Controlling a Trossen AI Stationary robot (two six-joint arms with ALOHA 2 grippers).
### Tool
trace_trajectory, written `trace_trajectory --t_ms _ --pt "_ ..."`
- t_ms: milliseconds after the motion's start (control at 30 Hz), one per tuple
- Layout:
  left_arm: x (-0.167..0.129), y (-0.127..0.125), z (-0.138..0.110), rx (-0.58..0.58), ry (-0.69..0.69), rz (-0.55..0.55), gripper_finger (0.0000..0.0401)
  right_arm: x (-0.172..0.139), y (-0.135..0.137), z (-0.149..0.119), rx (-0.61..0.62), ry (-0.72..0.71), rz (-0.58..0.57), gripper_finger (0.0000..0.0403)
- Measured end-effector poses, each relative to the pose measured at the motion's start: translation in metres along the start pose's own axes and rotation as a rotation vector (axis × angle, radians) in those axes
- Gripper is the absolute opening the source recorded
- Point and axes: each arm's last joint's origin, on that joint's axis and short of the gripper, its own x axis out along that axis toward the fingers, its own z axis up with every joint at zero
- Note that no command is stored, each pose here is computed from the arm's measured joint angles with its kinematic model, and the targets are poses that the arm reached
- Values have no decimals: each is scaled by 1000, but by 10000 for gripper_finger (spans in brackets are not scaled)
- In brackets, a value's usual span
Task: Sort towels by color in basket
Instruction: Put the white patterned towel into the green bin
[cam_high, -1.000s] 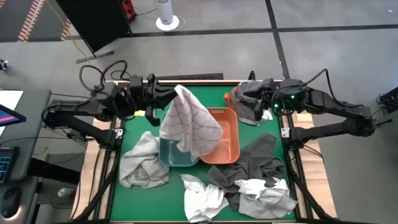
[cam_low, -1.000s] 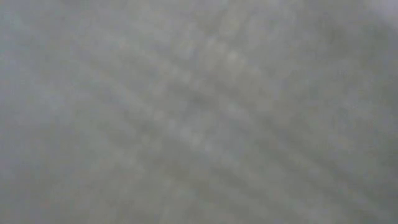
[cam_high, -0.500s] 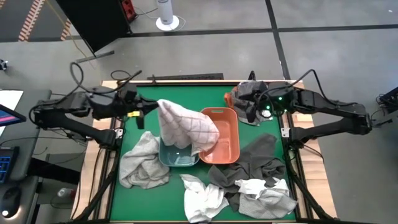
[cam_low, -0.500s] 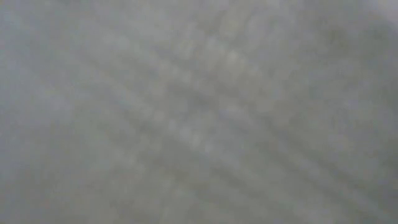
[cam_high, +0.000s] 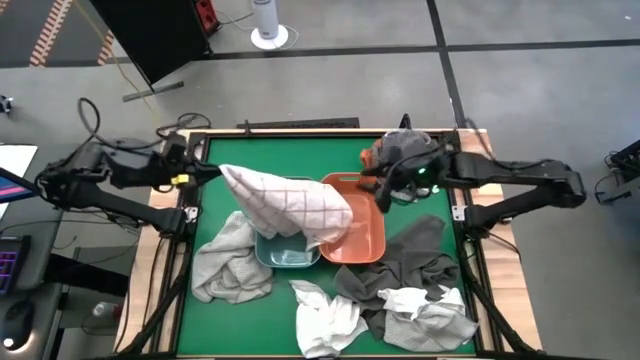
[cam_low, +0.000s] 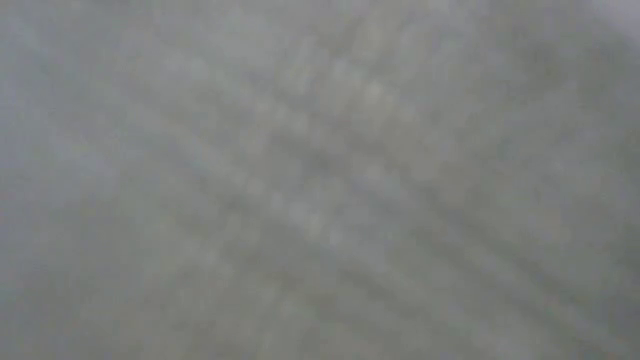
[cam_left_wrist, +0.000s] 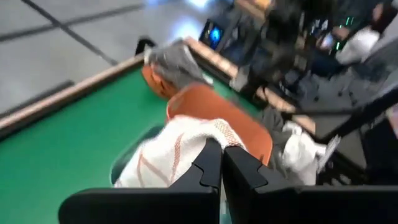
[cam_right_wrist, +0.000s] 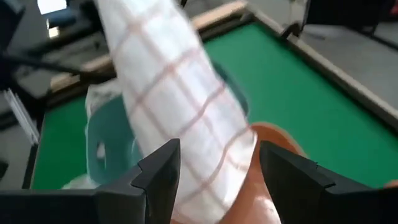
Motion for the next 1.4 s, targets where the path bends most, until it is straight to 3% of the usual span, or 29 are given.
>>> trace_trajectory --t_ms 267,400,600,767,900,1067,1200,1400 --pt "-16 1 12 39 -143 -62 0 46 31 4 -161 59 50 249" --pt "-10 -7 16 65 -156 -128 0 77 38 4 -165 66 50 265" --pt "-9 -16 22 50 -179 -259 0 132 55 6 -185 -30 87 271" --pt "-11 -17 25 30 -199 -291 0 174 73 8 -180 -5 96 272" --pt "-6 -24 31 80 -269 -309 0 193 86 18 -231 11 113 272" --pt "18 -41 38 144 -325 -311 0 184 90 35 -325 151 131 272" --pt "46 -53 34 176 -283 -283 0 151 89 50 -427 207 132 272" --pt "88 -64 19 169 -163 -204 0 90 80 65 -482 265 130 272"
